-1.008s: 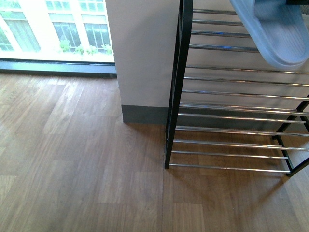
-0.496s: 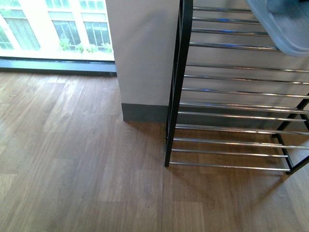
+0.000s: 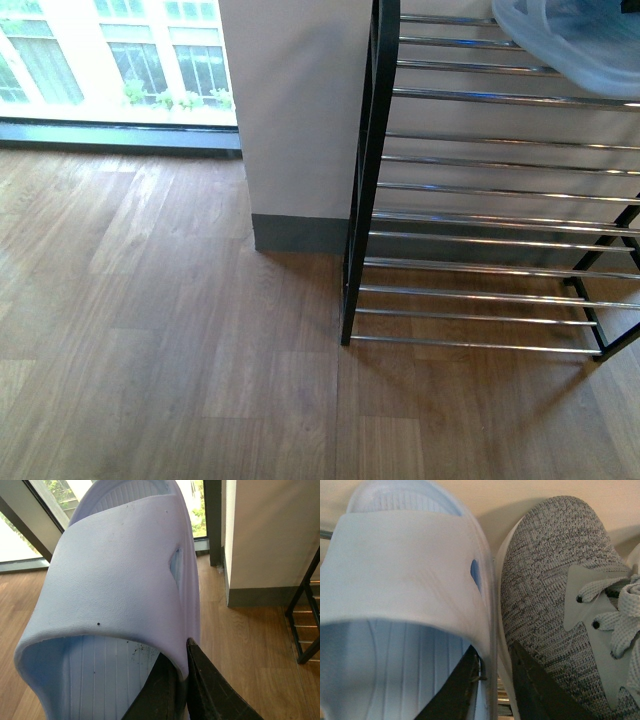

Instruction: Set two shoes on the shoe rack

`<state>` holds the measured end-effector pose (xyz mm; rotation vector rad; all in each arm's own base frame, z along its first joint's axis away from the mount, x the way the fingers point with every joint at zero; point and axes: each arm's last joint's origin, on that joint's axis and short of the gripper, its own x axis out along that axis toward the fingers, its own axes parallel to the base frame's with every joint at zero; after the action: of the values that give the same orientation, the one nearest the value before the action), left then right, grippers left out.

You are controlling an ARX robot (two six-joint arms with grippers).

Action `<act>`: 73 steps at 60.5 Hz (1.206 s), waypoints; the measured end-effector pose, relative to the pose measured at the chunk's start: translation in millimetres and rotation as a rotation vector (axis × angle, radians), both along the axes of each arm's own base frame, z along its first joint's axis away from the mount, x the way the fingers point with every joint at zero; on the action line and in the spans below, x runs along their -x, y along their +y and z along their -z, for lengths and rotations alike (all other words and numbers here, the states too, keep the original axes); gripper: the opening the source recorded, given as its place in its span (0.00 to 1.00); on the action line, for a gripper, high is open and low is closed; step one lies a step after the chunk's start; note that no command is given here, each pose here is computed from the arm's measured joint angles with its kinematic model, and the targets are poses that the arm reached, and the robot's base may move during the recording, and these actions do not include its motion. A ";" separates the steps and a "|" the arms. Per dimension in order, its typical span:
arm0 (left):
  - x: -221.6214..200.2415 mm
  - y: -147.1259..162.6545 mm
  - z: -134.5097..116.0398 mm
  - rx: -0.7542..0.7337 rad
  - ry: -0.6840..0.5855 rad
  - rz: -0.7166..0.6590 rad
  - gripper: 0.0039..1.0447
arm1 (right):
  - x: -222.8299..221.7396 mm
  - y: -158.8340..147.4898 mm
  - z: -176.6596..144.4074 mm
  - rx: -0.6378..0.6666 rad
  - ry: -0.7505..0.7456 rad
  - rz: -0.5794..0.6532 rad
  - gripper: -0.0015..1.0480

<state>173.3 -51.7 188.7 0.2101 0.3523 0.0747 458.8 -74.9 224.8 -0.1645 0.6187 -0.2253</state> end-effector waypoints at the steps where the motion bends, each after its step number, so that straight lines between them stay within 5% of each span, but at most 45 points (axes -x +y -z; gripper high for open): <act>1: 0.0 0.0 0.0 0.000 0.000 0.000 0.02 | -0.1 -0.2 -0.3 0.001 -0.003 0.002 0.26; 28: 0.0 0.0 0.0 0.000 0.000 0.000 0.02 | 23.7 4.9 -23.0 -0.016 -0.099 -0.050 0.92; 73: 0.0 0.0 0.0 0.000 0.000 0.000 0.02 | 181.1 35.9 -65.2 -0.160 -0.599 -0.160 0.91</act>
<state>173.3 -51.8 188.7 0.2100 0.3524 0.0744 277.7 -39.0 289.9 0.0120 0.0253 -0.0611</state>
